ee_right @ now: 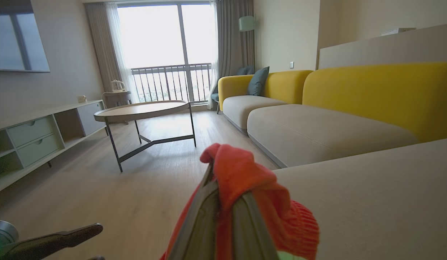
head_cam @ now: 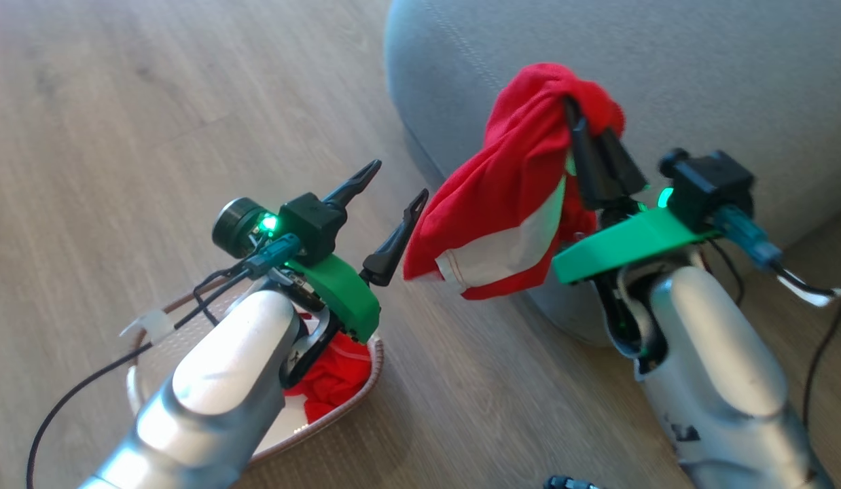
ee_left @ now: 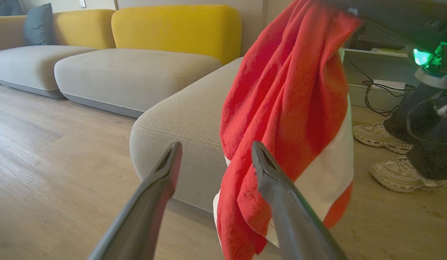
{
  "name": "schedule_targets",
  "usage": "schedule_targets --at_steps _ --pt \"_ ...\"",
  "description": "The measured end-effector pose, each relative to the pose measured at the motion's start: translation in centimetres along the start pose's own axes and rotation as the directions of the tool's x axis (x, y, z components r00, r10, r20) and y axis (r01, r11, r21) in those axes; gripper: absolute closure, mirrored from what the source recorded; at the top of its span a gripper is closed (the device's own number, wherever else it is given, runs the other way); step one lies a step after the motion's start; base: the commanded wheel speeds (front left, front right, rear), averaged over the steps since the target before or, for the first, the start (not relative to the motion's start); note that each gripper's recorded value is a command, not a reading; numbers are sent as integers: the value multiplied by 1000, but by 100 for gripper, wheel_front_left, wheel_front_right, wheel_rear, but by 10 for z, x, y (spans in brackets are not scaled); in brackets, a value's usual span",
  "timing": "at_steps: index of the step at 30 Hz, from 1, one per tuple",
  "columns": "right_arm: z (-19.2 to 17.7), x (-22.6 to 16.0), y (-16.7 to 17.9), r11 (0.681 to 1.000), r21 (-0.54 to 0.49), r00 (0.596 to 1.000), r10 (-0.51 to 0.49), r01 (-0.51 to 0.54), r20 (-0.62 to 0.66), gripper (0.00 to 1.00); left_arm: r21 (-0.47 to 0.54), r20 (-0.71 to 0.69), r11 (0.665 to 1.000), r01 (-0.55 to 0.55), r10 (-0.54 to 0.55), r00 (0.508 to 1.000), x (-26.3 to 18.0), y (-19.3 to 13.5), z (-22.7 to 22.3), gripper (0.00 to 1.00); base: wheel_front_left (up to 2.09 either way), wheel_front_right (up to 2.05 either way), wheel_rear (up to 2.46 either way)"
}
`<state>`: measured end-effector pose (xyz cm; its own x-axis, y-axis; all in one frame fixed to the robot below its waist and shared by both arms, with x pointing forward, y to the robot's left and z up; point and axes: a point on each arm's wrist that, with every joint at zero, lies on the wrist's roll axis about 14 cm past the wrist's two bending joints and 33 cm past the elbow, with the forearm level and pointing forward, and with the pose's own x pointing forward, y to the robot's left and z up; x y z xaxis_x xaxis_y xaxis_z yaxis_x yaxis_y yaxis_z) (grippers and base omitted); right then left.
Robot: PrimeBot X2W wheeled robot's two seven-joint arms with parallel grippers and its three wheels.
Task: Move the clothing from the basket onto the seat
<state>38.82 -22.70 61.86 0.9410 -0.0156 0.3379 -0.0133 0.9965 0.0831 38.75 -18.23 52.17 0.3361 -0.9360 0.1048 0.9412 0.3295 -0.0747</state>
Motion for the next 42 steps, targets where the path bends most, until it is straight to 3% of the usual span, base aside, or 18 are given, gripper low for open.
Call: schedule_targets --at_steps 9,20,34,42 --pt "9 -28 -39 989 -35 990 -140 141 22 100 -25 -6 997 75 -75 997 12 -20 -9 0 0 0 0" --pt "19 -34 -66 971 -72 973 -225 229 59 100 -51 -4 993 109 -109 994 14 -24 -18 0 0 0 0" --pt "42 45 -104 934 -253 964 -221 252 146 100 -101 -21 991 88 -91 996 2 17 -56 0 0 0 0" --pt "37 91 -139 884 -367 956 -249 291 157 100 -130 29 983 128 -125 992 3 29 -69 0 0 0 0"
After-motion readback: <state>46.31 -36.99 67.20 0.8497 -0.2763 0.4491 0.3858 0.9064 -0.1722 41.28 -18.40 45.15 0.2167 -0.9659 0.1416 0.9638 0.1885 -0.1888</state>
